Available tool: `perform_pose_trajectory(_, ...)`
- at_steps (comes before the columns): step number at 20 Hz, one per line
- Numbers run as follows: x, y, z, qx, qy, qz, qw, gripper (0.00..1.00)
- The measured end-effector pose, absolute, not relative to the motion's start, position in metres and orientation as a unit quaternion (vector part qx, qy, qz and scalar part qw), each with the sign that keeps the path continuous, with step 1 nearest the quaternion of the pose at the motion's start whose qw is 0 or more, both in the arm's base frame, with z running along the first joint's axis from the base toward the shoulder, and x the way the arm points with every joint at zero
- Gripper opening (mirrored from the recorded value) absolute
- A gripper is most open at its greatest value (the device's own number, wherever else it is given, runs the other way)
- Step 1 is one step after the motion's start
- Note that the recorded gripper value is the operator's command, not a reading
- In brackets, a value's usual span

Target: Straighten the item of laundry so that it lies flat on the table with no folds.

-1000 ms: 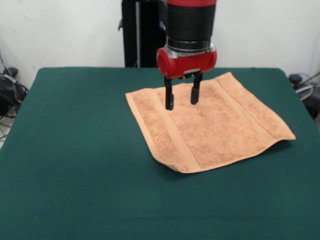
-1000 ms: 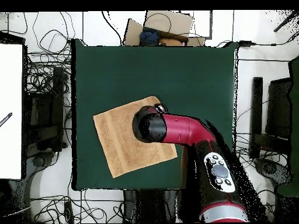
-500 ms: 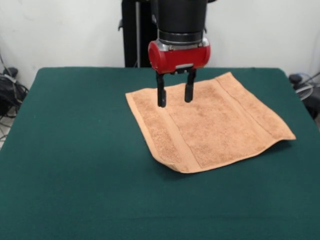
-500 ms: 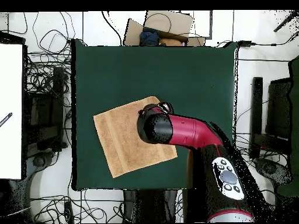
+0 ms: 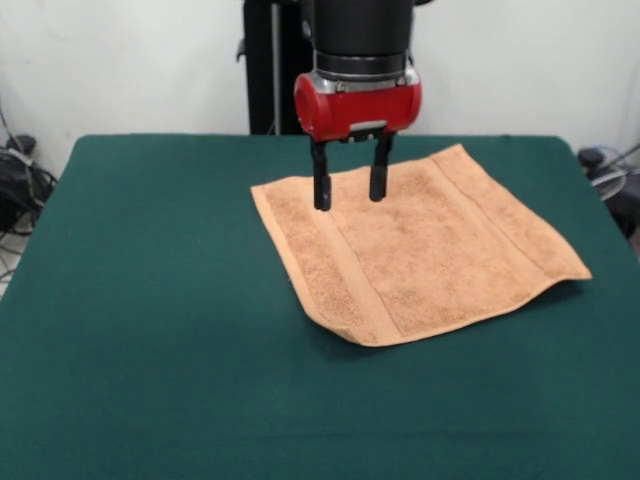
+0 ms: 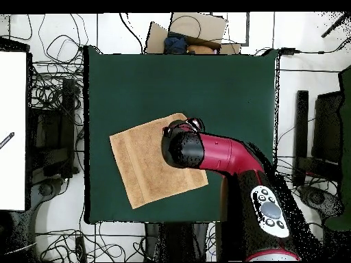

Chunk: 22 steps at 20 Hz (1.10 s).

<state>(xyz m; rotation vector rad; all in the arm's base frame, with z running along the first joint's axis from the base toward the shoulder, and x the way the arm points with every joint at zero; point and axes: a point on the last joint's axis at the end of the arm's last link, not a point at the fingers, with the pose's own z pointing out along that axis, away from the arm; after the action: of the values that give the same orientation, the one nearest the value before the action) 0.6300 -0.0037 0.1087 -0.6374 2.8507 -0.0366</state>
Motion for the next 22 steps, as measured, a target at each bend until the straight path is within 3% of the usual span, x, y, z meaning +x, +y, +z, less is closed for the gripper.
perform_pose_trajectory(6,0.628,-0.002,0.102,-0.217,0.97,-0.009,0.105,1.0)
perform_pose_trajectory(22,0.612,0.045,0.012,-0.238,0.967,0.018,0.084,1.0)
